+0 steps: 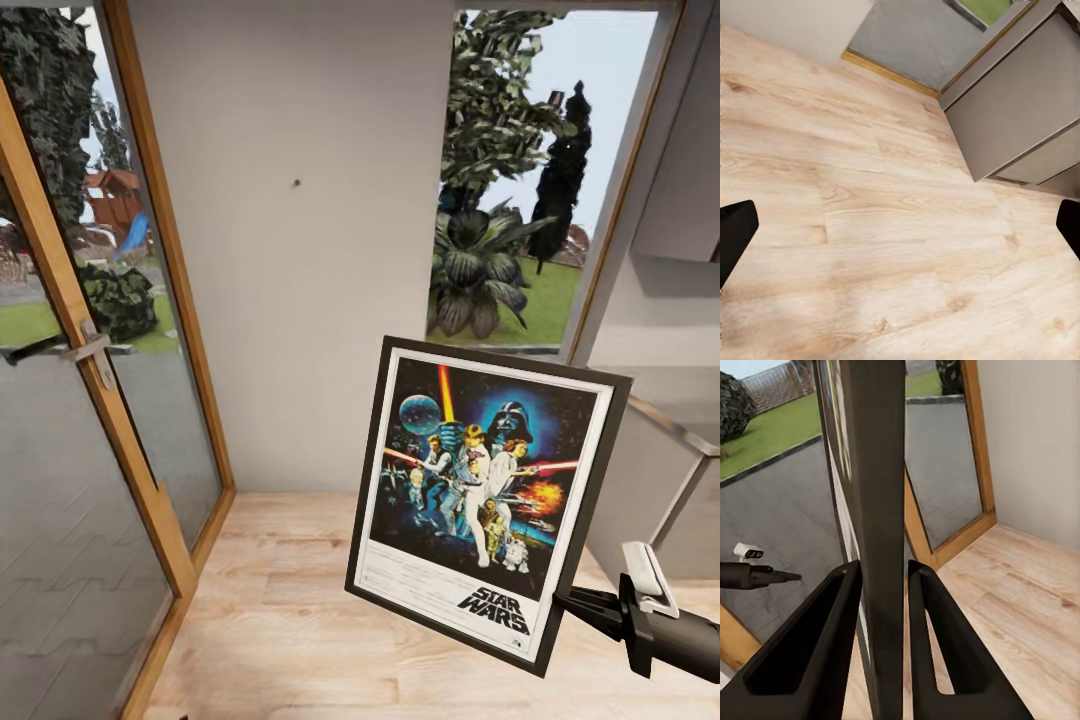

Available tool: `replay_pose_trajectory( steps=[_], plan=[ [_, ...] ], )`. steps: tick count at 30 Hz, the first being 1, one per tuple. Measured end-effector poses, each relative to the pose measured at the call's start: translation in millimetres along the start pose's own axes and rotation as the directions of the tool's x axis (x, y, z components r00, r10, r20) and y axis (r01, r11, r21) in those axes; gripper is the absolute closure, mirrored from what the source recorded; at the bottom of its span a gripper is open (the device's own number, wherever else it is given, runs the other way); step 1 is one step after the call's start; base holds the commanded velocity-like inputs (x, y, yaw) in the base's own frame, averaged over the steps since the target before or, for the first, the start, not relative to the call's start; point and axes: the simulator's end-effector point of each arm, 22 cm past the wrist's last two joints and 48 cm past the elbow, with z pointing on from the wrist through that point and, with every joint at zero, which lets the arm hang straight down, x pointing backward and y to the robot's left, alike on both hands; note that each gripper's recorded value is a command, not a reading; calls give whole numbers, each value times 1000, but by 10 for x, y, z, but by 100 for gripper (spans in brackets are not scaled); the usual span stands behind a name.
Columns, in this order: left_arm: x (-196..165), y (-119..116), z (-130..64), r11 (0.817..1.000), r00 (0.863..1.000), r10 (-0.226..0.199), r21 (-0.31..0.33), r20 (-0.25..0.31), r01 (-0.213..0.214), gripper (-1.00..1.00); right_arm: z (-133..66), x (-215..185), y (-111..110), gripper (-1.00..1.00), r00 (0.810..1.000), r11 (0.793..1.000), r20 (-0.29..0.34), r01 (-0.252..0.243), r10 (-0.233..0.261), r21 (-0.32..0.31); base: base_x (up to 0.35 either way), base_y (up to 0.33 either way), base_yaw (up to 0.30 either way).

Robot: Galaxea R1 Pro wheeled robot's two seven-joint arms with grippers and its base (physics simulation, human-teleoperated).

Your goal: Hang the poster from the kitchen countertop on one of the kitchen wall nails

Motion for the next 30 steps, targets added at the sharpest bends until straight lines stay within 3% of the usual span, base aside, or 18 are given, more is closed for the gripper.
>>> replay_pose_trajectory(
  steps=[14, 30],
  plan=[
    [1, 0, 1, 1000, 1000, 0, 0, 0, 0, -100, 3, 2, 0, 100, 1000, 1000, -1, 0, 0, 0, 94, 85, 0],
    [-3, 5, -6, 1000, 1000, 1, -1, 0, -1, -100, 2, 2, 5, 100, 1000, 1000, -1, 0, 0, -1, 303, 1, 0]
  ],
)
